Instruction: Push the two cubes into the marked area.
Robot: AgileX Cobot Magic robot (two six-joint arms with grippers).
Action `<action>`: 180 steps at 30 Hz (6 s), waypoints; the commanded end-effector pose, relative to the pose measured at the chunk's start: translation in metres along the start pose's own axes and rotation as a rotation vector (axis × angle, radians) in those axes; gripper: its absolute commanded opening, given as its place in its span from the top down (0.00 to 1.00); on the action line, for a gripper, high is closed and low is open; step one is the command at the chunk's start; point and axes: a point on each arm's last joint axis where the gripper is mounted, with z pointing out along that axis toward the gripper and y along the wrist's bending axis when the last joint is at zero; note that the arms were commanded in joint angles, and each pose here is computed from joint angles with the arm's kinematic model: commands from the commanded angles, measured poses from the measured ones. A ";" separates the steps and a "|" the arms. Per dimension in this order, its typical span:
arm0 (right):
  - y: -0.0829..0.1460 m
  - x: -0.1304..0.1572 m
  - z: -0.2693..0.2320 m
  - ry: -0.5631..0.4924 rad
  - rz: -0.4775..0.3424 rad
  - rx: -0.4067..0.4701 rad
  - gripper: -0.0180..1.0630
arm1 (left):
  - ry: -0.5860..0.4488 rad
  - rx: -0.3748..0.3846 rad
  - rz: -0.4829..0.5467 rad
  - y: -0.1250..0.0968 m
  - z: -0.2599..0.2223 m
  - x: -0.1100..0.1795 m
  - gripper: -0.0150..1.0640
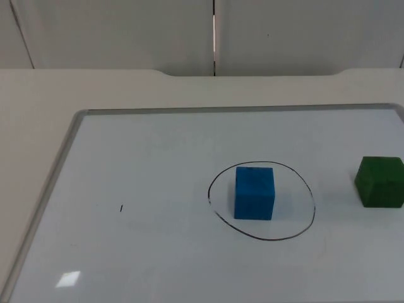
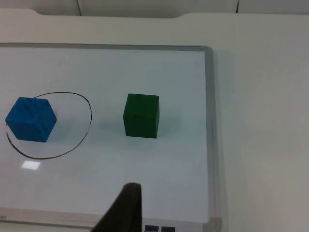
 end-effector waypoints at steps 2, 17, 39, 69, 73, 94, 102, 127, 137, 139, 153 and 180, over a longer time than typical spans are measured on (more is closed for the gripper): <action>0.000 0.000 0.000 -0.007 0.004 0.004 0.01 | -0.009 -0.015 -0.039 -0.002 -0.006 0.027 0.99; -0.001 0.000 0.000 -0.011 0.001 0.010 0.01 | -0.103 -0.145 -0.111 -0.009 -0.069 0.111 0.99; 0.000 -0.066 0.037 0.134 0.002 0.011 0.31 | 0.097 -0.159 -0.133 -0.008 -0.054 0.147 0.99; -0.002 -0.078 0.274 0.580 0.016 0.012 0.98 | 0.097 -0.159 -0.133 -0.008 -0.054 0.147 0.99; -0.002 -0.068 0.295 0.642 0.017 0.013 0.98 | 0.097 -0.159 -0.133 -0.008 -0.054 0.147 0.99; -0.003 -0.045 0.373 0.794 0.018 0.015 0.98 | 0.097 -0.159 -0.133 -0.008 -0.054 0.147 0.99; -0.002 -0.048 0.376 0.739 0.043 0.011 0.98 | 0.097 -0.159 -0.133 -0.008 -0.054 0.147 0.99; 0.010 -0.045 0.374 0.780 0.017 -0.013 0.98 | 0.098 -0.166 -0.130 -0.007 -0.054 0.147 0.99; 0.026 -0.042 0.371 0.806 -0.063 -0.039 0.98 | 0.098 -0.166 -0.130 -0.007 -0.054 0.147 0.99; 0.025 -0.040 0.371 0.818 -0.064 -0.039 0.98 | 0.098 -0.166 -0.130 -0.007 -0.054 0.147 0.99; 0.026 -0.020 0.385 0.850 -0.043 -0.035 0.98 | 0.098 -0.166 -0.130 -0.007 -0.054 0.147 0.99; 0.049 -0.021 0.386 0.806 -0.053 -0.062 0.98 | 0.098 -0.166 -0.130 -0.007 -0.054 0.147 0.99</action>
